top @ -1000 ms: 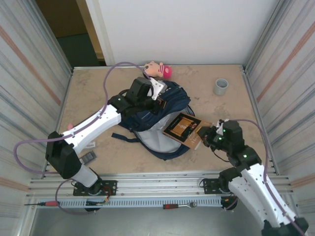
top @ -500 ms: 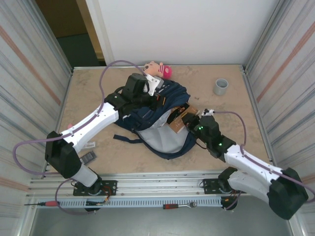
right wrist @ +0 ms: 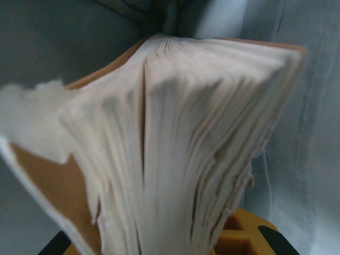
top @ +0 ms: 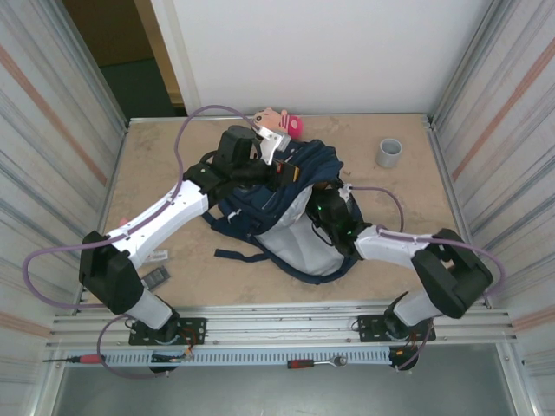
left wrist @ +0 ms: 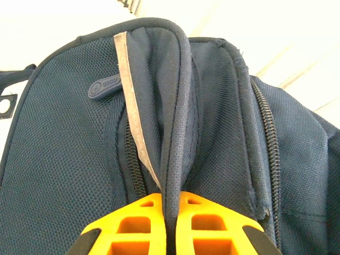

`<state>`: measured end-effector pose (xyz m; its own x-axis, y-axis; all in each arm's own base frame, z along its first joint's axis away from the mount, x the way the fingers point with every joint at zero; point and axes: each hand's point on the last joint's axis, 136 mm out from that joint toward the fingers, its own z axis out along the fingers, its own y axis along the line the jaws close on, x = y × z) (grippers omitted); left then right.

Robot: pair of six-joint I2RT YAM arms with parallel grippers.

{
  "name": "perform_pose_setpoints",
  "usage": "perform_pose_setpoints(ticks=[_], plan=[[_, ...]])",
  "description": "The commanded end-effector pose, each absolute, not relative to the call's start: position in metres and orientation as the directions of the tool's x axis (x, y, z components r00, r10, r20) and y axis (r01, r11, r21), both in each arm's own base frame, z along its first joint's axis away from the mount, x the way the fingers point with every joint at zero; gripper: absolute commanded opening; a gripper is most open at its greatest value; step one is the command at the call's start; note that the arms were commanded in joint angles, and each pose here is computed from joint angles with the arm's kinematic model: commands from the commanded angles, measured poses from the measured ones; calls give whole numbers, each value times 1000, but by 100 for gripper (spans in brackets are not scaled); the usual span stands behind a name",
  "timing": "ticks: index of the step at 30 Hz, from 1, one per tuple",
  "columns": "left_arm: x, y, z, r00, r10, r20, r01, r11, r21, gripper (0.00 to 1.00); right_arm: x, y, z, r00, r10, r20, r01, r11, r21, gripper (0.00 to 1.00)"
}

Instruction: Pack the student bag

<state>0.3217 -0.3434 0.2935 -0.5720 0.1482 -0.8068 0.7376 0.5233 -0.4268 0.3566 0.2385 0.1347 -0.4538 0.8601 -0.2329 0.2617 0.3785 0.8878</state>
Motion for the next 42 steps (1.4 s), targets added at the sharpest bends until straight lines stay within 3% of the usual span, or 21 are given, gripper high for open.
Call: perform_pose_setpoints(ticks=[1,7,12,16,21,24,25,35,42], plan=[[314,-349,364,-408,45,-912,843,402,-358,0,379,249,163,-383,907,-178,215,274,937,0],[317,-348,355,-406,64,-912,841,417,-345,0,385,262,113,-426,889,-169,333,327,884,17],[324,-338,346,-410,83,-908,816,479,-325,0,373,262,90,-474,868,-150,410,368,834,40],[329,-326,340,-405,92,-910,796,525,-301,0,358,253,85,-516,839,-172,440,432,787,64],[332,-313,328,-403,125,-907,778,569,-267,0,338,230,92,-545,812,-208,459,497,737,79],[333,-310,320,-402,152,-903,773,585,-245,0,325,217,103,-574,790,-215,459,528,714,84],[333,-310,317,-402,160,-902,773,587,-240,0,321,214,108,-588,779,-217,449,538,714,89],[330,-312,293,-420,197,-886,776,584,-239,0,263,150,164,-700,687,-195,407,608,682,91],[317,-329,248,-399,345,-850,820,548,-163,0,238,98,234,-724,614,-315,312,698,645,88]])
